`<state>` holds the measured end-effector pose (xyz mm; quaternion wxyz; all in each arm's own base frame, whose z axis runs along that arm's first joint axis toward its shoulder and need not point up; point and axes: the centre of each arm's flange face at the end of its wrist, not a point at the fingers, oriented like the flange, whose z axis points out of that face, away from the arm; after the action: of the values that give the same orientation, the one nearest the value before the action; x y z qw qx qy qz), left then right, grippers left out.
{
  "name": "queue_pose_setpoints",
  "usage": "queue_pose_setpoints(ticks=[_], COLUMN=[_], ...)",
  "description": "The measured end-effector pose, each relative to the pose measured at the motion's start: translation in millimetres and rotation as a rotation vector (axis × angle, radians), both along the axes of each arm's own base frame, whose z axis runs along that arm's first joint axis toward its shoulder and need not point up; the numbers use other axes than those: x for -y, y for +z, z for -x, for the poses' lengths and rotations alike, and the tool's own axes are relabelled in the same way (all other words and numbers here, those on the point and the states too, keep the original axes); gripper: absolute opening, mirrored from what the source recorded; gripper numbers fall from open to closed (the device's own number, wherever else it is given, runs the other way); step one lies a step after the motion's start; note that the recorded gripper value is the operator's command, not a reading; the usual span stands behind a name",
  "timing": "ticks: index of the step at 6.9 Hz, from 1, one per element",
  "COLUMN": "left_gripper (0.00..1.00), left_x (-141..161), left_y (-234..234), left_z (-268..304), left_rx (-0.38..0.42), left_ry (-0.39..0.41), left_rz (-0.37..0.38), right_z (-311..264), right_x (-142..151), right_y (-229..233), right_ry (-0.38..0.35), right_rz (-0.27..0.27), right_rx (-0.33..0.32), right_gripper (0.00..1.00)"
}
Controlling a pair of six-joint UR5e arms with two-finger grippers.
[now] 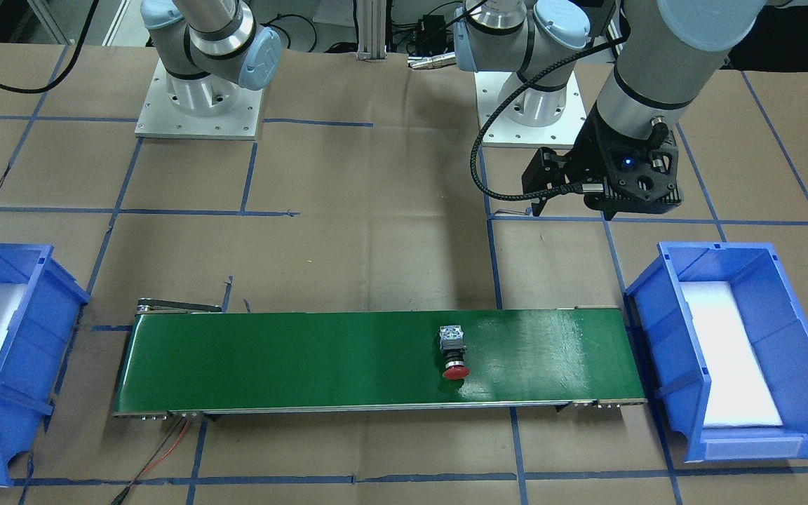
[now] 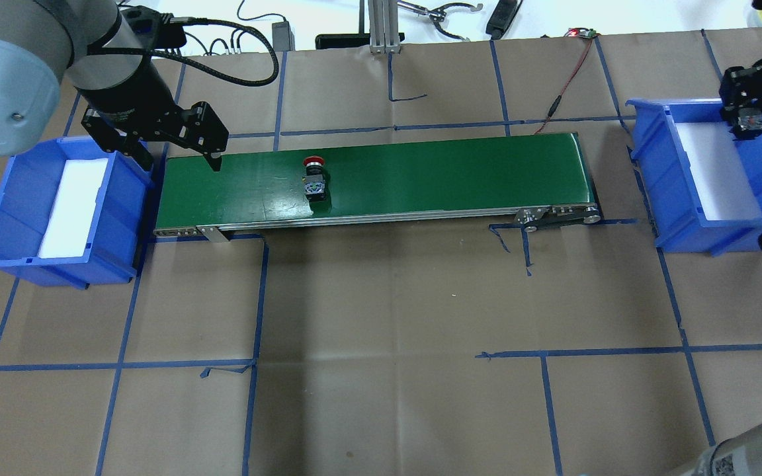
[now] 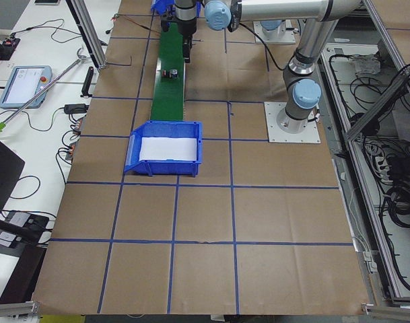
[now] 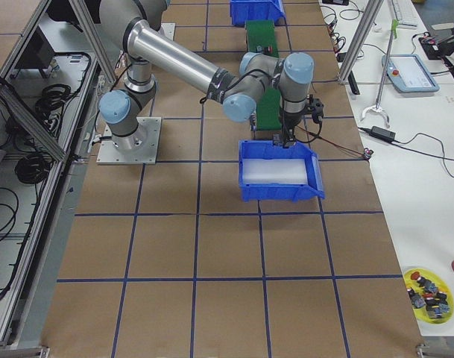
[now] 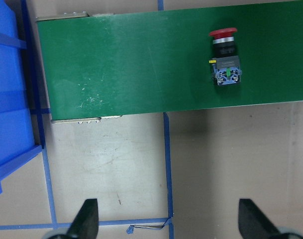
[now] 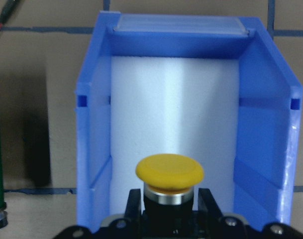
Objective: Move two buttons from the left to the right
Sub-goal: 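Carry the yellow button into the blue bin with the right gripper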
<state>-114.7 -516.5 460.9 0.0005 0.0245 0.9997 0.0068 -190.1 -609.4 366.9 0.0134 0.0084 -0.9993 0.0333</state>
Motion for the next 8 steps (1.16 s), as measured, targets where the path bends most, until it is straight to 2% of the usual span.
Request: queue_pose_setpoints(ticks=[2,4,6,8], left_gripper=[1.00,1.00,1.00,1.00], left_x=[0,0,0,0], left_y=[1,0,0,0], left_z=[-1,-1,0,0], left_rx=[0.000,0.001,-0.001,-0.002], left_ry=[0.001,0.000,0.000,-0.001], left_rz=[0.001,0.001,0.000,0.000], right_z=[23,16,13,14], right_x=[-25,-43,-49,-48], right_y=[-47,-94,-130,-148], right_ry=[0.018,0.027,0.031,0.031], right_rz=[-0.019,-0.008,-0.026,-0.048], right_rx=[0.018,0.009,0.020,0.027], right_gripper=[0.05,0.05,0.08,0.99])
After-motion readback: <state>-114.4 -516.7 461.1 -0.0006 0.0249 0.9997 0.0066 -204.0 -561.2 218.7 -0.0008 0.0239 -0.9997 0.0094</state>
